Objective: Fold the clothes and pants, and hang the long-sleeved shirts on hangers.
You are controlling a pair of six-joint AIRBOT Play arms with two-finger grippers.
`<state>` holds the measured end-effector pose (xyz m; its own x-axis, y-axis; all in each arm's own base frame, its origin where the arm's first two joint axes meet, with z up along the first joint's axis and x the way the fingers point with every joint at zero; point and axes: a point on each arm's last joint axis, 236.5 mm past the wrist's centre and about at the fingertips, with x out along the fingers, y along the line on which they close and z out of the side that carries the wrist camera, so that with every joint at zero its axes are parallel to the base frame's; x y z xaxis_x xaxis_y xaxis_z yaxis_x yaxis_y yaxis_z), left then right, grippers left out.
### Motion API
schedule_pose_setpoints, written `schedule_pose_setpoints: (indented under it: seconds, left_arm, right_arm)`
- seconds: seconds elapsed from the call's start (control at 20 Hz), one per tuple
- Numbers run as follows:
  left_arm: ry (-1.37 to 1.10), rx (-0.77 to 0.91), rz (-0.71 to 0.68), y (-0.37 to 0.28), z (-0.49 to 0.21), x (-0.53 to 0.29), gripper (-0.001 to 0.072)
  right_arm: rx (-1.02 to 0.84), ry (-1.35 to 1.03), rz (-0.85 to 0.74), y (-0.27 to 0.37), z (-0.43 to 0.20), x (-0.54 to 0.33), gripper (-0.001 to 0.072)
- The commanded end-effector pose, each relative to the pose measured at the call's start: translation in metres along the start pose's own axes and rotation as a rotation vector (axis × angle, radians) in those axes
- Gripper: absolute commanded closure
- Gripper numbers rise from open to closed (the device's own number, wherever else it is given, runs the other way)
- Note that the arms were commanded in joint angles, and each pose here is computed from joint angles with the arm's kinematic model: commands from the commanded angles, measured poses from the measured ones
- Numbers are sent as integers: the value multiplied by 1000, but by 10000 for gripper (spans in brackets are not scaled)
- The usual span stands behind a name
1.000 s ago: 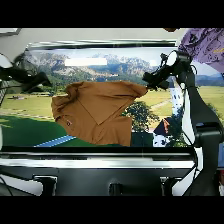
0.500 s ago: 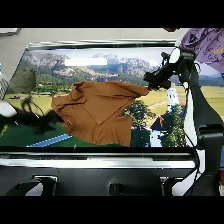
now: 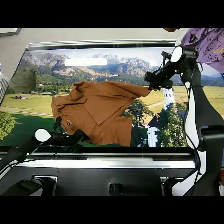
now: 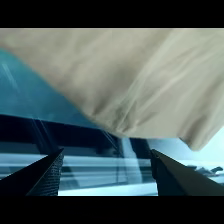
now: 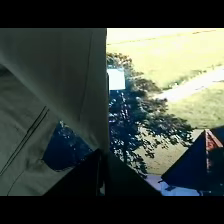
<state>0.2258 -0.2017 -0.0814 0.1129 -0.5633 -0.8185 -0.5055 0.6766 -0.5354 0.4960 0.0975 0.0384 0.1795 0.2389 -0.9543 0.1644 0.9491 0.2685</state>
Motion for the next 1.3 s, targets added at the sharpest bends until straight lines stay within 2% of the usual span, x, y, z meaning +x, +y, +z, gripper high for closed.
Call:
schedule_pose_setpoints:
  seconds: [0.0,0.45,0.5,0.55,0.65,0.8,0.95,1.1,1.25]
  left_arm:
    - [-10,-56,-13,-4,-3,24,109]
    - [-29,-139,-40,-11,0,49,128]
    - [-12,-137,-24,-9,-4,54,205]
    - [-6,-128,-19,-10,-6,56,415]
    - [-21,-73,-40,-23,0,56,681]
    - [-45,97,-113,-64,16,37,688]
    - [-132,300,-111,-99,53,-23,691]
    - [-423,454,-13,-129,125,-158,692]
    - [-801,635,-59,-194,143,-345,691]
  right_arm:
    - [-2,6,-2,0,-3,-3,681]
    - [-3,10,-3,0,-5,-6,681]
    - [-2,16,-4,0,-6,-6,681]
    - [-2,25,-7,-1,-8,-6,681]
    - [-3,42,-13,-2,-12,-6,681]
    - [-8,17,-6,1,-10,-15,681]
    - [-23,-173,-74,-12,17,-57,682]
    - [-33,-480,-231,-42,50,-145,682]
    - [-39,-720,-266,-46,47,-241,682]
